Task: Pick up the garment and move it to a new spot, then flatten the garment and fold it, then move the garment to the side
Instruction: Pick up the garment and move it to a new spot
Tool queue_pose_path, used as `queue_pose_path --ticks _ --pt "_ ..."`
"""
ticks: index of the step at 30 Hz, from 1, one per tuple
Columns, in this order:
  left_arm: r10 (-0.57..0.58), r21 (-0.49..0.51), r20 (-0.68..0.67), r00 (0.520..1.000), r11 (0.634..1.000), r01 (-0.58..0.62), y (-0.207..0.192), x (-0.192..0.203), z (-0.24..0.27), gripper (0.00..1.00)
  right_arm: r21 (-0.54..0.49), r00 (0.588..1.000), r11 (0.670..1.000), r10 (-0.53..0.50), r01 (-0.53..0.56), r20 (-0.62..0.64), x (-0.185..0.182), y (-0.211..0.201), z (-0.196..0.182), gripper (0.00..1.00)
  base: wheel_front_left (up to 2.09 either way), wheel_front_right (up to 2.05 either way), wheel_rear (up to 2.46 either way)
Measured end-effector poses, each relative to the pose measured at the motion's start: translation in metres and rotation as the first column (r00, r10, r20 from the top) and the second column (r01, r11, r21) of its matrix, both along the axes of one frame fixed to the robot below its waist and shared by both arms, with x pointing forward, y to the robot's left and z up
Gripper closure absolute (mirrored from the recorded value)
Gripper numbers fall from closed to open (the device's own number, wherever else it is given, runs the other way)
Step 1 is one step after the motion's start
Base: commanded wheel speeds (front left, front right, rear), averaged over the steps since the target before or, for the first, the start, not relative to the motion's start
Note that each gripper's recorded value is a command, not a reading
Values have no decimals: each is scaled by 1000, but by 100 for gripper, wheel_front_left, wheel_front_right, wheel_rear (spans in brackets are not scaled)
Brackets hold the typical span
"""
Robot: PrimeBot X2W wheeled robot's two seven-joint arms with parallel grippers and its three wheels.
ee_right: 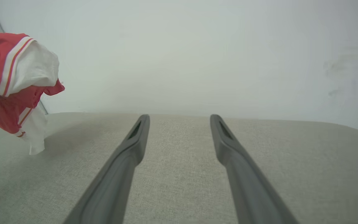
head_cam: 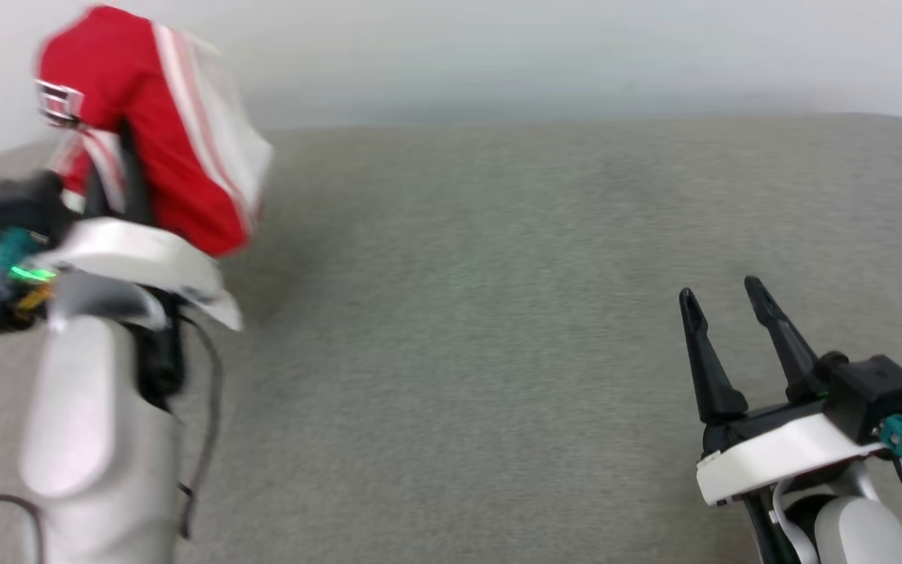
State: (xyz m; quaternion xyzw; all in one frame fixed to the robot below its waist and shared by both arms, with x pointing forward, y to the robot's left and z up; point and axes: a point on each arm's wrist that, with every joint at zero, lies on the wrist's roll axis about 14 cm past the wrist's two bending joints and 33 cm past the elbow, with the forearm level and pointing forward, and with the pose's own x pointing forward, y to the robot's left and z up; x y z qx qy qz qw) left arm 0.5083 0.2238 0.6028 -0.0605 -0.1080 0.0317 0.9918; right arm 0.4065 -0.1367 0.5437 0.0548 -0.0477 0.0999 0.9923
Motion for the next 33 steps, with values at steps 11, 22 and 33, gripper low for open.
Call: queue_pose_path --ticks 11,22,33 --pt "-480 -26 -27 877 877 480 -199 -42 -17 100 6 984 984 -180 180 9 -41 -61 9 0 0 0 0" --pt "-692 -71 -398 602 678 732 -283 -105 -148 100 9 981 982 -189 190 -50 -26 -64 -14 0 0 0 0" --pt "-764 -77 -322 558 609 789 -303 -132 -144 0 12 987 988 -152 153 -41 -12 -52 -15 0 0 0 0"
